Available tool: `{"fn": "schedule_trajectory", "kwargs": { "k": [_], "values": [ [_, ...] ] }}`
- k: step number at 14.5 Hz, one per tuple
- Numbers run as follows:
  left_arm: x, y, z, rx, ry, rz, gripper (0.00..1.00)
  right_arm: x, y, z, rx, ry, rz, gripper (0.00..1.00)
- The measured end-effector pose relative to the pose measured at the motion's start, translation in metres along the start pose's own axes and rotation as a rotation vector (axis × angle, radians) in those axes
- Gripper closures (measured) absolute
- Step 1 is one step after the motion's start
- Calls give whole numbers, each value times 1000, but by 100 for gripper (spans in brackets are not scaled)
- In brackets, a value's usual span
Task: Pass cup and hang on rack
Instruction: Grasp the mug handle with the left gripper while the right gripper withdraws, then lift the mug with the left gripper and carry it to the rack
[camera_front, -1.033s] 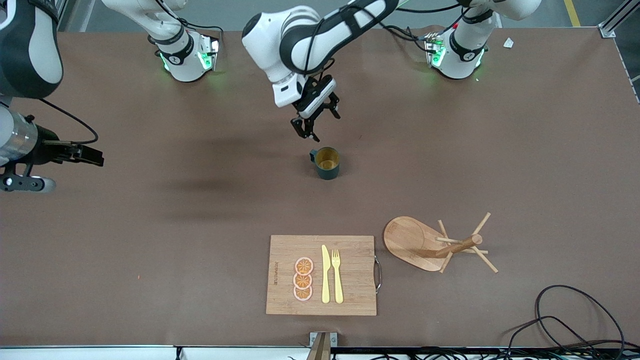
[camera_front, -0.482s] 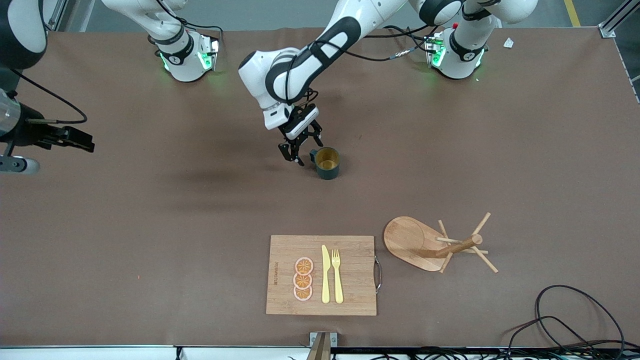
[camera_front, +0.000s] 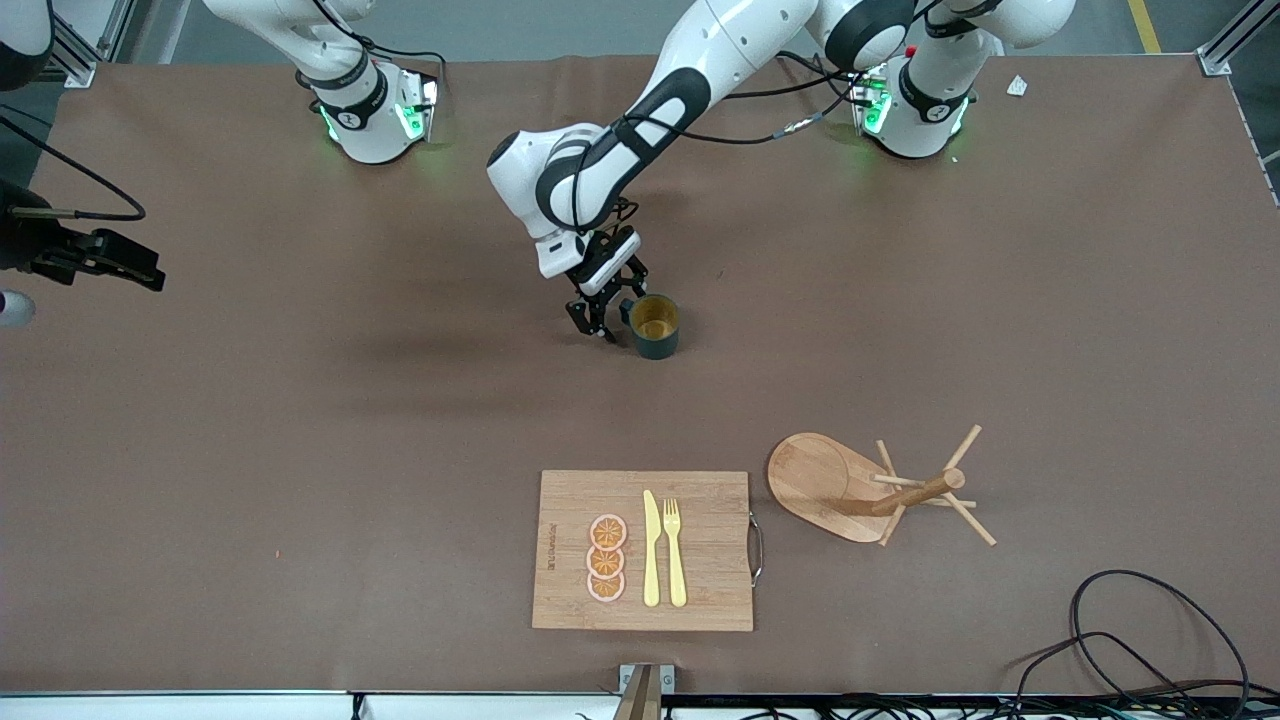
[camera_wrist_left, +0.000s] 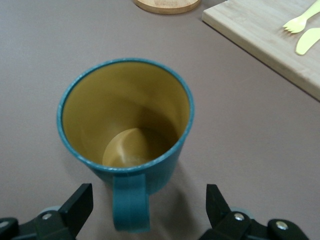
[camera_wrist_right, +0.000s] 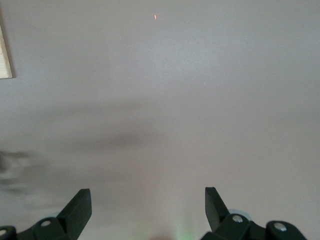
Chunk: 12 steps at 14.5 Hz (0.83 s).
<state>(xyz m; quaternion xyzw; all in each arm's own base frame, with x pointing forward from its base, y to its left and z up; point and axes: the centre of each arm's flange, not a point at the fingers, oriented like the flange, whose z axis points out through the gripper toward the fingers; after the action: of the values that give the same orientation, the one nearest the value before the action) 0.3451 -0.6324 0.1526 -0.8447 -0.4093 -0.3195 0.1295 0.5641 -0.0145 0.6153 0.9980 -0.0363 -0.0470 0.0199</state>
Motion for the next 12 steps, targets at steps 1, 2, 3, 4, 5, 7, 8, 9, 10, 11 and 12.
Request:
{"fn": "schedule_trajectory", "kwargs": {
  "k": [1, 2, 3, 4, 5, 7, 8, 9, 10, 11, 12],
  "values": [
    [-3, -1, 3, 2, 4, 3, 2, -1, 0, -2, 1, 1, 1, 0],
    [-4, -2, 4, 3, 7, 6, 3, -2, 1, -6, 1, -2, 1, 0],
    [-5, -3, 4, 2, 8, 7, 9, -5, 1, -11, 1, -10, 2, 0],
    [-6, -3, 4, 2, 8, 8, 17, -7, 1, -16, 2, -12, 2, 0],
    [-6, -3, 3, 1, 8, 5, 17, -9, 1, -20, 5, -11, 2, 0],
    [-6, -2, 2, -2, 6, -12, 35, -10, 0, -22, 9, -10, -1, 0],
    [-6, -2, 2, -4, 4, -12, 46, -10, -2, -22, 10, -16, -3, 0],
    [-6, -2, 2, -5, 3, -12, 57, -13, -2, -20, 9, -37, -4, 0],
    [-6, -1, 1, -6, 2, -11, 67, -15, -2, -18, 7, -60, -5, 0],
    [-5, 0, 0, -9, 0, -10, 76, -17, -2, -17, 7, -71, -4, 0],
    [-4, 1, -1, -11, -2, -12, 79, -17, -2, -17, 7, -76, -4, 0]
  ]
}}
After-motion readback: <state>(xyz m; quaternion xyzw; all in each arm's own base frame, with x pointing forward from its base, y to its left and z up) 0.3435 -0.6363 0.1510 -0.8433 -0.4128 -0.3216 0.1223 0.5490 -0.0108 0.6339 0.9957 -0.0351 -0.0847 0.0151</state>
